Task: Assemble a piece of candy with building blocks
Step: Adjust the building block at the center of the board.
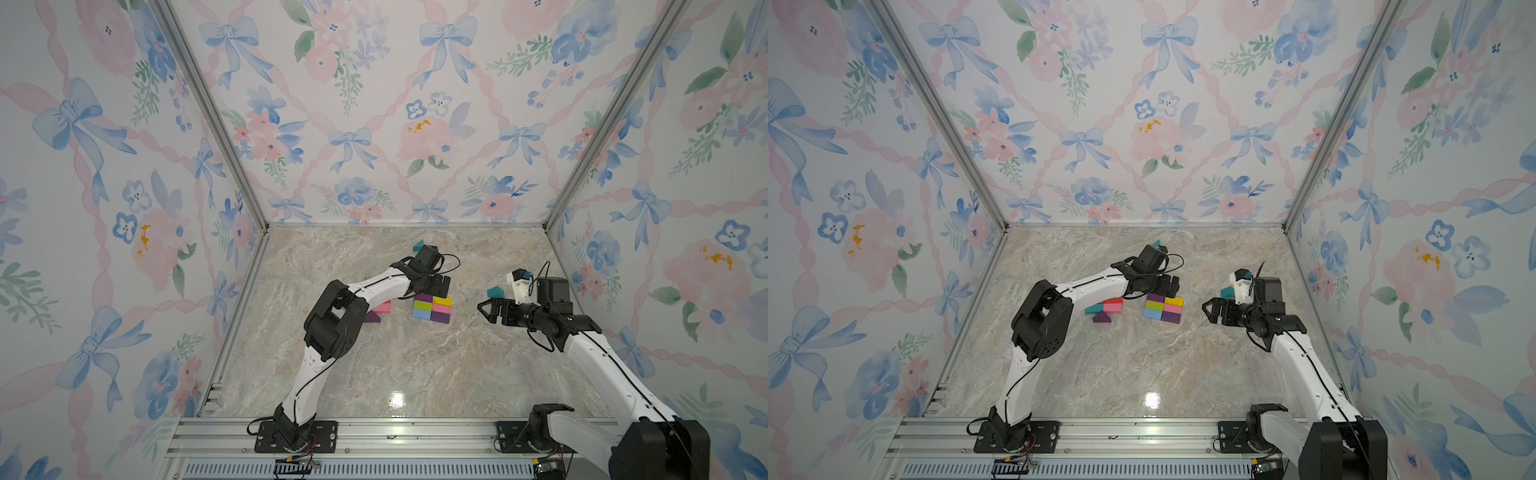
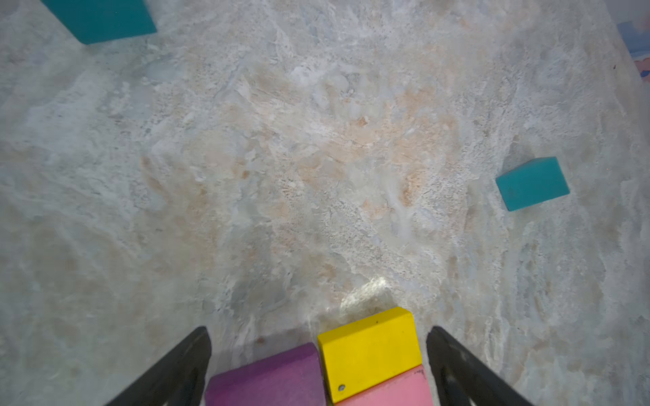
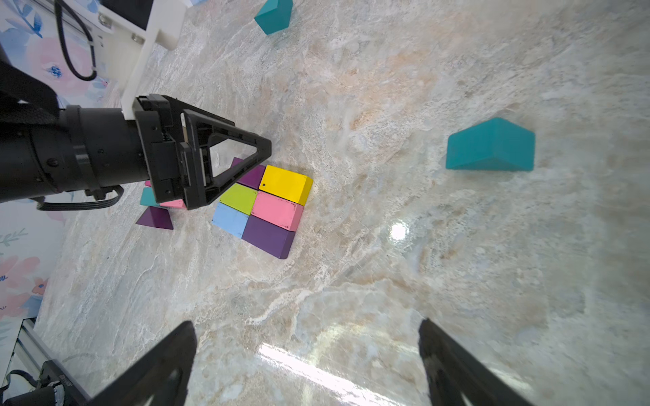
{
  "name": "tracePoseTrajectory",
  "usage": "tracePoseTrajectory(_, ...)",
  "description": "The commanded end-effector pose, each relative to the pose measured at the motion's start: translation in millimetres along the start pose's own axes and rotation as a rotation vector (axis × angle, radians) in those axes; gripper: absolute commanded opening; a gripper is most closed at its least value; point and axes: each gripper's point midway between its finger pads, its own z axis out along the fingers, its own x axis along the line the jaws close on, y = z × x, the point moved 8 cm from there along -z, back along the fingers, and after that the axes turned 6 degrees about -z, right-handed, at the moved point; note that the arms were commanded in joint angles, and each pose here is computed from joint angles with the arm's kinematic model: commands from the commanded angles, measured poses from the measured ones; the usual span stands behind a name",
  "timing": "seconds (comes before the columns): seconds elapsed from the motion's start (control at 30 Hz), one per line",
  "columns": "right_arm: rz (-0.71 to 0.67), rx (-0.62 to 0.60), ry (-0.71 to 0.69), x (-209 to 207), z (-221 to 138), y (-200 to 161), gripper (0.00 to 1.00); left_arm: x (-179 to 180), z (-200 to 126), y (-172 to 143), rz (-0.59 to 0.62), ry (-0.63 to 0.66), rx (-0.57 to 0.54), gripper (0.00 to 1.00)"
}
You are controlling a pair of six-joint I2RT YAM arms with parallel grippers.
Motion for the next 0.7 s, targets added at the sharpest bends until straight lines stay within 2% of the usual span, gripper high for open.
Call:
tracePoseTrajectory(0.0, 0.037, -0.044, -0.002, -2, 0, 4, 0.99, 7, -12, -1, -0.051, -0.011, -0.048, 0.98)
tracePoseTrajectory(0.13, 0.084, -0.08, 0.034, 0, 7, 2, 0.99, 26, -21, -3, -0.204, -0.135, -0.138, 0.98)
tracePoseTrajectory(0.4, 0.096, -0.101, 0.031, 3, 7, -2, 0.99, 46, -27, -31, -0.379, -0.212, -0.287, 0.98)
tracePoseTrajectory(0.67, 0.084, -0.098, 0.029, 4, 7, -1, 0.99, 48, -21, -50, -0.473, -0.274, -0.348, 0.98)
